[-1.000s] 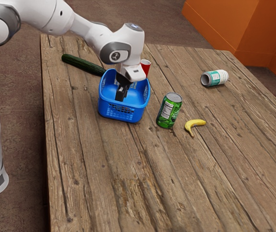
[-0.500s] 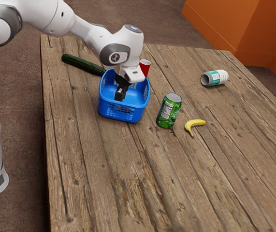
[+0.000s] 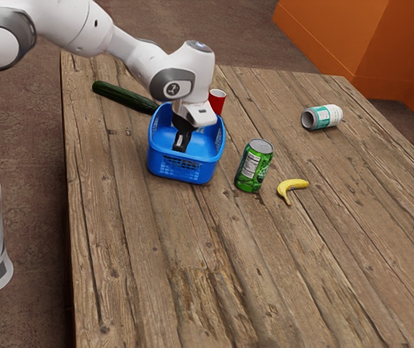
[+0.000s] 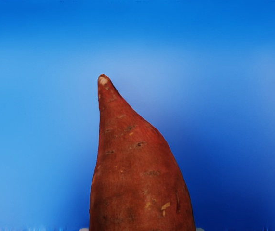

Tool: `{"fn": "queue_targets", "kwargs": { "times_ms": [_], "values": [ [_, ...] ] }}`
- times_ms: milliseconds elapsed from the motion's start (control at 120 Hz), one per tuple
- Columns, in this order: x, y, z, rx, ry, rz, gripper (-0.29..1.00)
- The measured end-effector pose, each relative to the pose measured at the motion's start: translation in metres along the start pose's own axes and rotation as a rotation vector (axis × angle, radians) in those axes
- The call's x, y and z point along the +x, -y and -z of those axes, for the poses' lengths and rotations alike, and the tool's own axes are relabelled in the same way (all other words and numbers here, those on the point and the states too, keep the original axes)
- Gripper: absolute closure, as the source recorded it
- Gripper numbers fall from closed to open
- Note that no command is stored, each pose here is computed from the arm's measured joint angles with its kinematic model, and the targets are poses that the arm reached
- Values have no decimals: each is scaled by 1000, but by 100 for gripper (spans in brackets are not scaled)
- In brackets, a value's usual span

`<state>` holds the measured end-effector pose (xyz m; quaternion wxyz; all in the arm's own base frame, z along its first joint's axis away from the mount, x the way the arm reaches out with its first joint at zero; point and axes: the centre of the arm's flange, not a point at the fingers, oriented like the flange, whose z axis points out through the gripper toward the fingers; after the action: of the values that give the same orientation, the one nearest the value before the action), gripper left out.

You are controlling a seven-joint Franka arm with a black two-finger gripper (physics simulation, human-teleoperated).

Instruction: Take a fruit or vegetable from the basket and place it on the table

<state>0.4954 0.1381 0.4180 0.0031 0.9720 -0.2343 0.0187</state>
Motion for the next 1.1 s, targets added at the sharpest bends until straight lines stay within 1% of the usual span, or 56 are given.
{"fn": "queue_targets", "kwargs": {
  "times_ms": [92,425,583,758,917,1100],
  "values": [
    [-2,-2,15,14,-20,0,50],
    [-25,-18,102,84,-122,4,51],
    [-7,-61,138,131,-153,-81,50],
    [25,-112,150,162,-150,-192,50],
    [61,-170,162,193,-157,-314,50],
    [68,-183,164,193,-162,-335,50]
  ]
}}
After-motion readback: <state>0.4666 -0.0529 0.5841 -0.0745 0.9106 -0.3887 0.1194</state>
